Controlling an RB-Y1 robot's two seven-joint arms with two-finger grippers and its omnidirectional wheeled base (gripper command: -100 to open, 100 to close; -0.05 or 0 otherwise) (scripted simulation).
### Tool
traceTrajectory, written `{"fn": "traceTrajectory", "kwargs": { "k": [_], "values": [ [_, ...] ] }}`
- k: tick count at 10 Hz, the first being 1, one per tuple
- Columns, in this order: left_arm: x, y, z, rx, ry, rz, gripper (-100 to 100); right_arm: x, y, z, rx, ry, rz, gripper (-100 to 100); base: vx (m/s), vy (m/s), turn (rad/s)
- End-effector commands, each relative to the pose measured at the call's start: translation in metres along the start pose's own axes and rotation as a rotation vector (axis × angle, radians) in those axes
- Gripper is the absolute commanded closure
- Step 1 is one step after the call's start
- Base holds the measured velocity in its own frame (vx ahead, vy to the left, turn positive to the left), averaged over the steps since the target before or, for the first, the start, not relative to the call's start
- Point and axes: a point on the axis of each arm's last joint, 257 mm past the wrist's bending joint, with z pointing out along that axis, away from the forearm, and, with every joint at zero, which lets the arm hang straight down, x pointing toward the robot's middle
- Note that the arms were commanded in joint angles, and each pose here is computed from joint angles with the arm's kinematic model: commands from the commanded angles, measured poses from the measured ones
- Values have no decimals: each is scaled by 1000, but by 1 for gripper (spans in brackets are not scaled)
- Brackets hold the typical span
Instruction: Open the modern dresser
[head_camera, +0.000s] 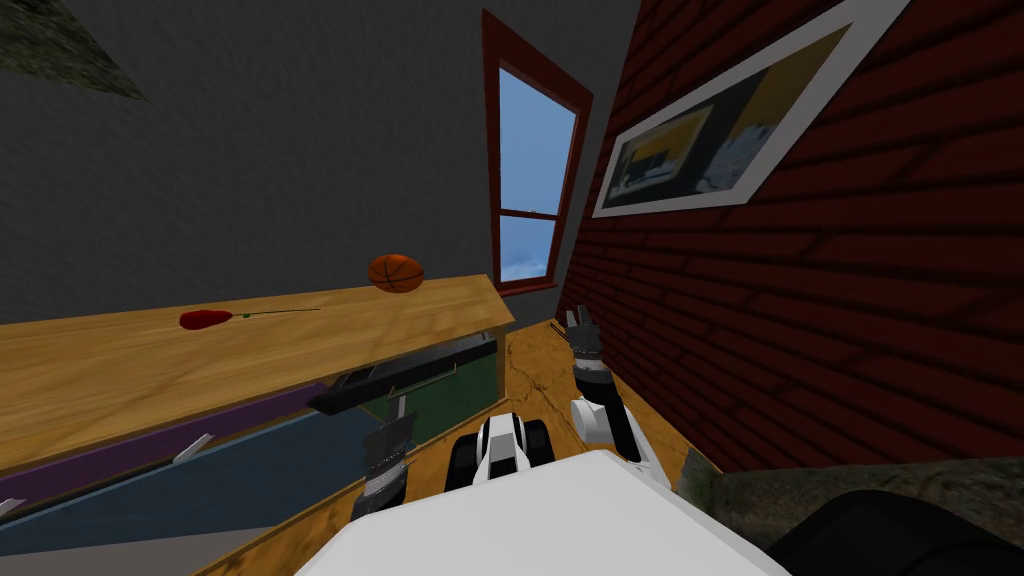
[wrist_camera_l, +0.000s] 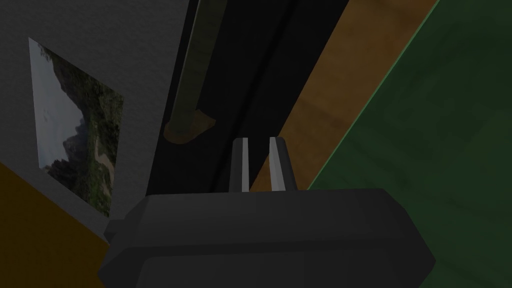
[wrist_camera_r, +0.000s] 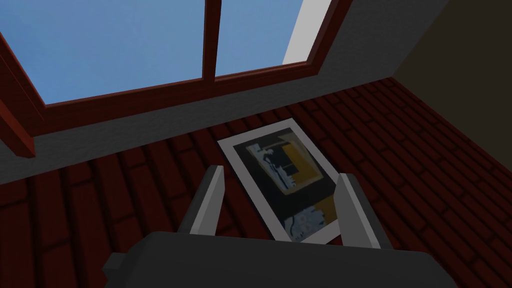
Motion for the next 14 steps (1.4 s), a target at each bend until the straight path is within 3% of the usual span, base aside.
{"fn": "traceTrajectory", "kwargs": {
  "k": [1, 14],
  "values": [
    [0, -14, 9, 26, 12, -5, 100, 0, 0, 0, 0, 0, 0, 0, -92, -33, 0],
    [-1, -31, 18, 45, 25, -11, 100, 0, 0, 0, 0, 0, 0, 0, -31, -15, 7]
  ]
}}
